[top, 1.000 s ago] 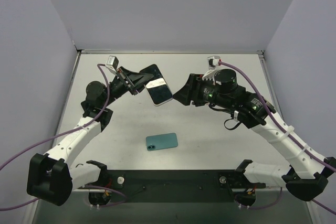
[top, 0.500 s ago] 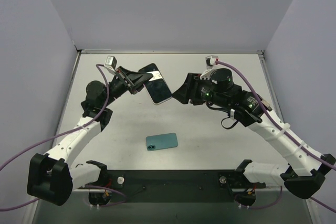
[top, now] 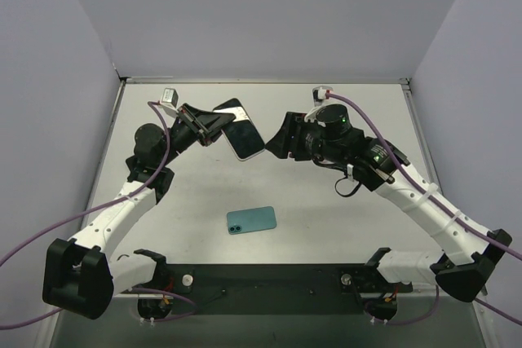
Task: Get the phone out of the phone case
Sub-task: Remove the phone case from the phone.
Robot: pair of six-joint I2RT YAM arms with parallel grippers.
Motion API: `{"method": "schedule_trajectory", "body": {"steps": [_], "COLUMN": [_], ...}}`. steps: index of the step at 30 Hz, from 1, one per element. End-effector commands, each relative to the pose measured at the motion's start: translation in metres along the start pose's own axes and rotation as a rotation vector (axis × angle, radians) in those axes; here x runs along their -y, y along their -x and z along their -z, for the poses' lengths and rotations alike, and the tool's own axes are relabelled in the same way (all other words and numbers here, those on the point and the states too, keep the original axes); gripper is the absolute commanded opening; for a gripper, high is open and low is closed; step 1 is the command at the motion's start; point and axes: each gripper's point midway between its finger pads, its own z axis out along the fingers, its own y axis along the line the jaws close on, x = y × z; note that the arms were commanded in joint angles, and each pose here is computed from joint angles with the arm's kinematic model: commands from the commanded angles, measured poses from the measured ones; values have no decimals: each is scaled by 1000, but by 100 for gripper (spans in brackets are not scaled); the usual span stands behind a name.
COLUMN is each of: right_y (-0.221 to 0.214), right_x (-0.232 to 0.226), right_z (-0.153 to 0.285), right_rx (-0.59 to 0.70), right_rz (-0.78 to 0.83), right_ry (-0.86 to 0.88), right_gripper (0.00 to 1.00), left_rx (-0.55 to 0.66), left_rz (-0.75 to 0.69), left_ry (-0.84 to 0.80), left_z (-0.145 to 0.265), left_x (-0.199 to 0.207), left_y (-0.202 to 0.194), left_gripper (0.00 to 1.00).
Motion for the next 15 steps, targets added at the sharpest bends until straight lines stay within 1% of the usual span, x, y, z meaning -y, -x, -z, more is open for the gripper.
{"method": "schedule_trajectory", "body": {"steps": [1,10,15], "right_y": [-34,-56,-62], "right_x": [35,37,35], "right_z": [-26,-51,-65], "right_rx": [-103,-180,-201], "right_rz": [20,-7,-24], "right_ry": [-140,-128,-110], "right_gripper": [50,50,50], "left_rx": [-91,-99,-105], "left_rz": [-39,-40,-29], "left_ry": [-305,-336,-348], "left_z": [21,22,23], "left_x": [114,125,127], "left_y": [-27,-31,-34], "left_gripper": [0,0,0]}}
